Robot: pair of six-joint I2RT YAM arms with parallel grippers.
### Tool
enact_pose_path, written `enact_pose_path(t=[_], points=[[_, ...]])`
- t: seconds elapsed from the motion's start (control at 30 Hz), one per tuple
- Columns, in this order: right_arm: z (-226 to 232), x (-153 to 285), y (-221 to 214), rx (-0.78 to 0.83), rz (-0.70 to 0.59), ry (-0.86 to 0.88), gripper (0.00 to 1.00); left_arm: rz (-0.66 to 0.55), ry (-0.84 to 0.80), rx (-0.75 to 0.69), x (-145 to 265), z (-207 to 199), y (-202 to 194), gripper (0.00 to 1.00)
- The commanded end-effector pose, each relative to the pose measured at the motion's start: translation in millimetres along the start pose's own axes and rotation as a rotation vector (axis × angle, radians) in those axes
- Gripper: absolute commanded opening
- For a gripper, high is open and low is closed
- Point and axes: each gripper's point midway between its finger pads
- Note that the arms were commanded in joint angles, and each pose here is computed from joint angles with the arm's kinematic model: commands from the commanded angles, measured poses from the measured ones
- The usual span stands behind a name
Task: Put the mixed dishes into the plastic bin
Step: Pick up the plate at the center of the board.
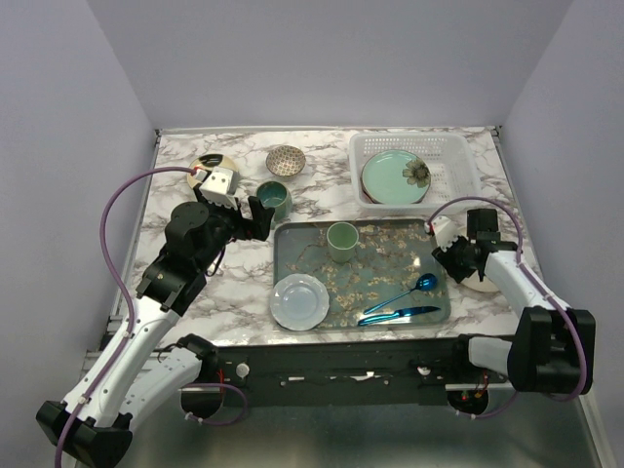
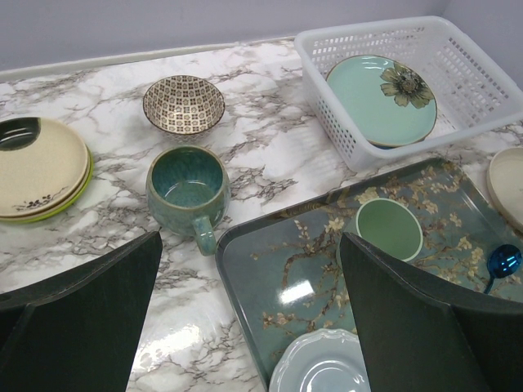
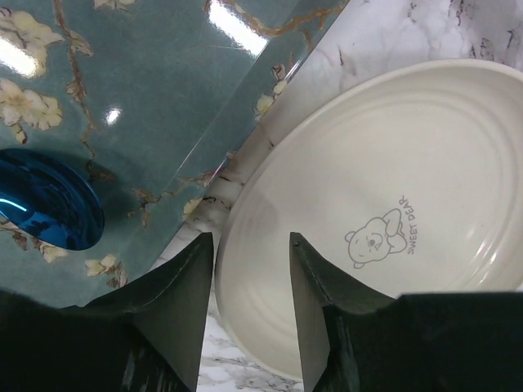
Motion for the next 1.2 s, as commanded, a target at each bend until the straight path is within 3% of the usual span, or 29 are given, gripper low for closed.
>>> enact_pose_path(t=[0.0, 0.33, 1.0, 1.17], points=[[-5, -3, 3, -0.001, 0.013, 0.018, 0.49, 0.005, -0.012, 0.007, 0, -1, -3, 0.99], [-7, -7, 6, -0.030, 0.042, 0.070, 0.35, 0.002, -0.012, 0.005, 1, -1, -1, 0.99], [-7, -18, 8, -0.106, 0.152, 0.112, 0.34, 0.000, -0.014, 0.007, 1, -2, -1, 0.99], [-7, -19, 8, -0.116, 0.167, 0.101, 0.19, -0.003, -0.015, 0.007, 2, -2, 0, 0.99]])
Point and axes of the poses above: each gripper's point midway between its finger pads, its own x axis back along the fingers, its own z axis along the line the jaws close on, y = z × x, and after that the axes turned 9 degrees about x, right-handed
